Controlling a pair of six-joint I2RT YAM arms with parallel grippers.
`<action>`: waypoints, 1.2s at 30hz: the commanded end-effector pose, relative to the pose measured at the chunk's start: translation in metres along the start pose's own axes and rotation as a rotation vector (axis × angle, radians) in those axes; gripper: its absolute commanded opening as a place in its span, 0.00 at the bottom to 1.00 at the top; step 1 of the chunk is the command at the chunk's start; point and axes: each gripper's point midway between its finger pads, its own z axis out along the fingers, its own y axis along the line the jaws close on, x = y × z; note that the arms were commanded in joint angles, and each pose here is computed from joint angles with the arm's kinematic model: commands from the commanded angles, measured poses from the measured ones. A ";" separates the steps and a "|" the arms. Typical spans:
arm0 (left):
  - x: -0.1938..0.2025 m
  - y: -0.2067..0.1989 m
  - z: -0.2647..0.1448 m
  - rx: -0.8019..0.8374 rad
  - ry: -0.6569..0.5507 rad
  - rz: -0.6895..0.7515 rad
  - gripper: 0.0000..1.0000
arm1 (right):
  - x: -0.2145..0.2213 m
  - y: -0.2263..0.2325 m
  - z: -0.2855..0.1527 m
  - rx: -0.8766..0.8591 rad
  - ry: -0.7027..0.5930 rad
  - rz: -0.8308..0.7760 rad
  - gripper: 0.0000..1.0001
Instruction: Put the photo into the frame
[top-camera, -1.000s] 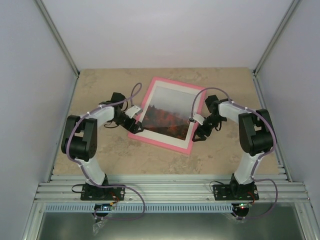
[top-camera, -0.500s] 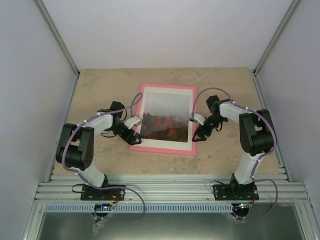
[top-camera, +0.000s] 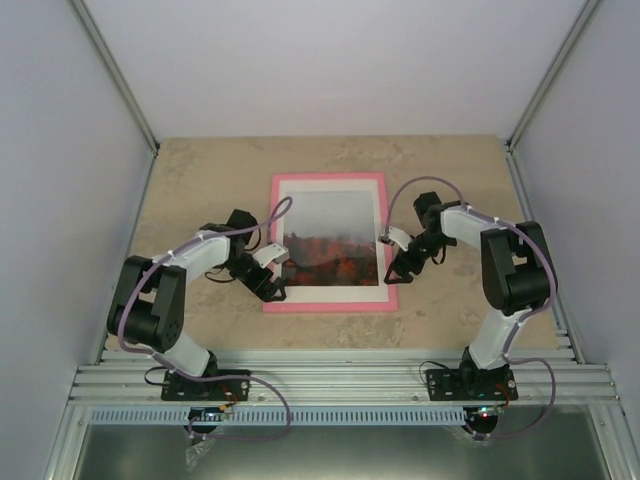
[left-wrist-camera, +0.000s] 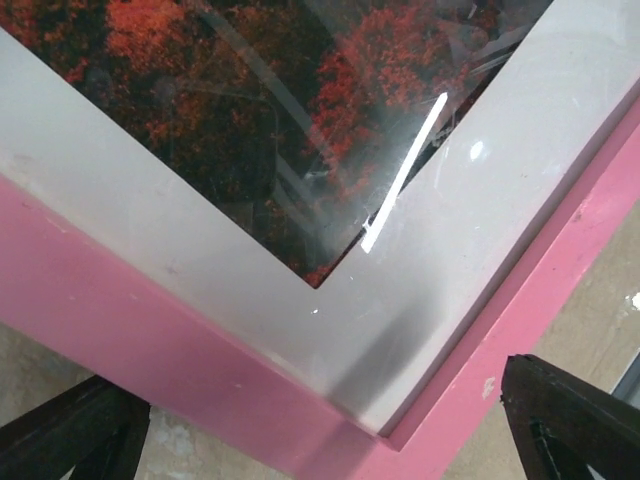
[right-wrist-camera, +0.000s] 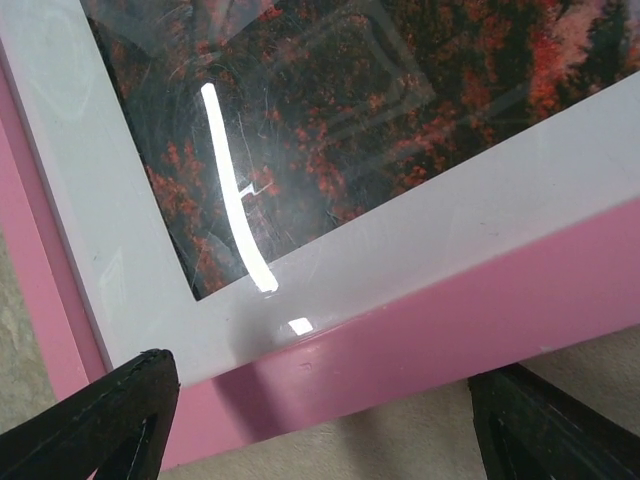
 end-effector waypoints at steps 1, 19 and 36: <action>-0.050 -0.038 -0.021 0.098 -0.211 0.153 0.99 | -0.024 0.036 -0.003 -0.109 -0.120 -0.086 0.82; -0.113 -0.001 -0.169 -0.239 -0.474 0.093 0.99 | -0.070 0.022 -0.143 0.144 -0.290 -0.132 0.98; -0.097 0.131 -0.289 -0.408 -0.768 -0.405 0.99 | -0.066 -0.031 -0.309 0.370 -0.747 0.028 0.98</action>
